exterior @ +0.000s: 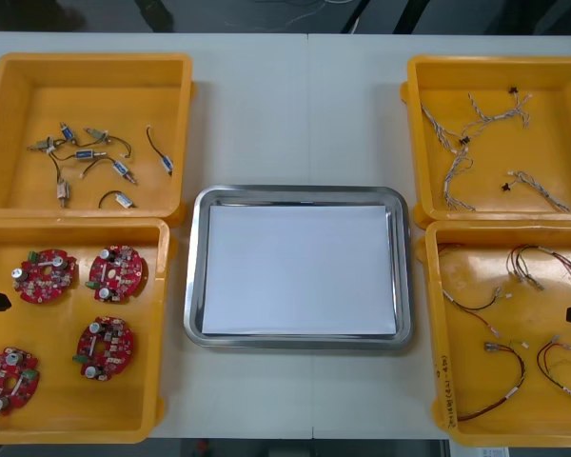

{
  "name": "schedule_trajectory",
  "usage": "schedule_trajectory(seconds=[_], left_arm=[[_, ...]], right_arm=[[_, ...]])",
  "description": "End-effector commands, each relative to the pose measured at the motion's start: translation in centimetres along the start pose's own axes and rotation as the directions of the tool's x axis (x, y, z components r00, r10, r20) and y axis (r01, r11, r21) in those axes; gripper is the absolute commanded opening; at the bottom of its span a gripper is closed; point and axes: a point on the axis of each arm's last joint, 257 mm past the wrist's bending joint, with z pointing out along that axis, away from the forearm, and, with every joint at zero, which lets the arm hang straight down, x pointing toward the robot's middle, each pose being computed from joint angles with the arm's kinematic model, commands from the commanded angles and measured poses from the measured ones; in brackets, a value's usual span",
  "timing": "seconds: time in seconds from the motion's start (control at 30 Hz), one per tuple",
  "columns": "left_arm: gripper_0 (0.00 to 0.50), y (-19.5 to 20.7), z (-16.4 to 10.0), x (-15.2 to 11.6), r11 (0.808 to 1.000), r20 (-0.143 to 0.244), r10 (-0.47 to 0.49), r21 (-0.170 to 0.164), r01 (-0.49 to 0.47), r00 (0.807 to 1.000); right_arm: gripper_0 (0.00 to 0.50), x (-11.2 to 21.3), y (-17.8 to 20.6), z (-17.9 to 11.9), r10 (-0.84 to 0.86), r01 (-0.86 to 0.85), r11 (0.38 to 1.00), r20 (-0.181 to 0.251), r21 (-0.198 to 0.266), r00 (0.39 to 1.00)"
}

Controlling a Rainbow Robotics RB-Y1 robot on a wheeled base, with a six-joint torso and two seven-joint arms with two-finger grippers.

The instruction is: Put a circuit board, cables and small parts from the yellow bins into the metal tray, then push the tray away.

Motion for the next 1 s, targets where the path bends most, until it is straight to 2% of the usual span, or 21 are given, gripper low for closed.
schedule_trajectory(seconds=[0.03, 0.3, 0.47, 0.63, 0.77, 1.0], left_arm=[[0.500, 0.6, 0.1, 0.2, 0.999, 0.028, -0.032, 0.021, 0.031, 0.999], [0.500, 1.0, 1.6, 1.5, 0.996, 0.020, -0.089, 0.034, 0.088, 0.996], [0.500, 1.9, 2.6, 2.5, 0.994, 0.019, -0.109, 0.014, 0.109, 0.994], [0.500, 2.5, 3.5, 3.4, 0.993, 0.017, -0.119, 0.007, 0.119, 0.993], [0.500, 3.0, 4.0, 4.2, 0.992, 0.011, -0.129, 0.002, 0.129, 0.992], [0.500, 4.0, 5.0, 5.0, 0.990, 0.012, -0.141, -0.015, 0.141, 0.990]], right_arm=[[0.500, 1.1, 0.3, 0.4, -0.042, 0.042, 0.999, -0.006, 0.008, 0.999], [0.500, 2.2, 0.7, 1.5, -0.018, 0.019, 1.000, -0.012, 0.009, 1.000], [0.500, 2.9, 0.7, 2.0, -0.010, 0.010, 1.000, -0.014, 0.009, 1.000], [0.500, 3.8, 0.9, 2.6, -0.001, 0.001, 1.000, -0.022, 0.008, 1.000], [0.500, 4.1, 1.0, 3.2, -0.003, 0.003, 1.000, -0.005, 0.009, 1.000], [0.500, 4.5, 0.7, 3.9, 0.009, -0.009, 1.000, -0.007, 0.015, 1.000]])
